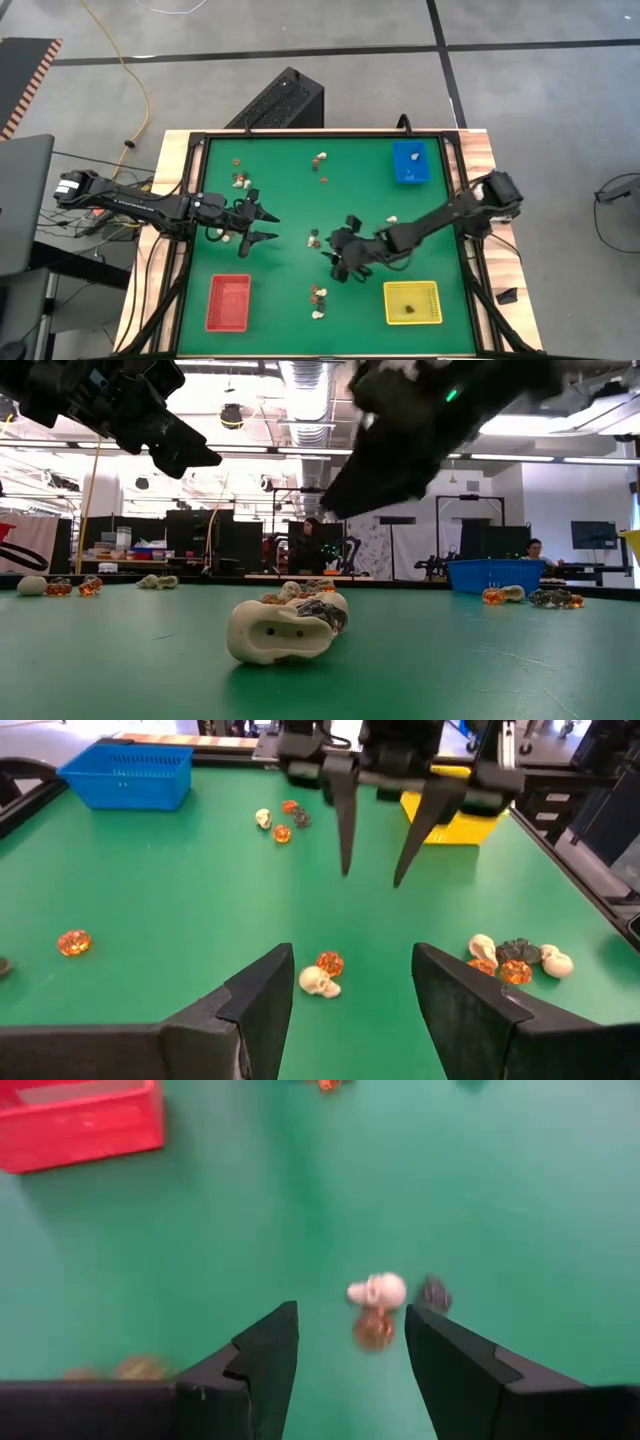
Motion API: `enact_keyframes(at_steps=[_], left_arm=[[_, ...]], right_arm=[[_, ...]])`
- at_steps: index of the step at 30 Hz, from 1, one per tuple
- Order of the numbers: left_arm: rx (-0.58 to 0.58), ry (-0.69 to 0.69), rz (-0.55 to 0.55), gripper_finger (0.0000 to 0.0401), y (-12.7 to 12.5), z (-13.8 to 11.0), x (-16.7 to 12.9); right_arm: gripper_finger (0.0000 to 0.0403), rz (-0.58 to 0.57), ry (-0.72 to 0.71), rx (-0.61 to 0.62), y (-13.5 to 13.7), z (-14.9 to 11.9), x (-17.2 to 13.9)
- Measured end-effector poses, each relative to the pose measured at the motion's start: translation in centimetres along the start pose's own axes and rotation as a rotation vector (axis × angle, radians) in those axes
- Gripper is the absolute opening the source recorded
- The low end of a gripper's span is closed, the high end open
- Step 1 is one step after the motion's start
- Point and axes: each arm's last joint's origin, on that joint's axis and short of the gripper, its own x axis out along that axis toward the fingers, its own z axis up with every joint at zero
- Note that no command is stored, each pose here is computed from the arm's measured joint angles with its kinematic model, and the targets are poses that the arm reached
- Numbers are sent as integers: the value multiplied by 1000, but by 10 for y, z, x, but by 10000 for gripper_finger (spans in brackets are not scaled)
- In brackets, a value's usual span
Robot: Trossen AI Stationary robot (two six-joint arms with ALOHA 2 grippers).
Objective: Sort Halloween decoration
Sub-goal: Put the orange pumpkin toy into the red bin
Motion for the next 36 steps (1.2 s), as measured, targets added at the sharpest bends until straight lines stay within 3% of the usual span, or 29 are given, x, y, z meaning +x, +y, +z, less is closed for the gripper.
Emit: enact_keyframes(at_steps=[10,17,22,31,36], left_arm=[[21,43,3,194,0,-4,0],[20,52,4,194,0,-5,0],[20,52,4,194,0,-5,0],[14,45,3,194,0,-4,0],[13,52,4,194,0,-5,0]], right_arm=[[214,-53,-39,5,-3,-24,46],[214,-175,-79,-32,8,-34,41],[214,-174,-97,-30,12,-36,39],[214,-186,-114,1,7,-59,70],[213,-189,-105,39,8,-64,72]])
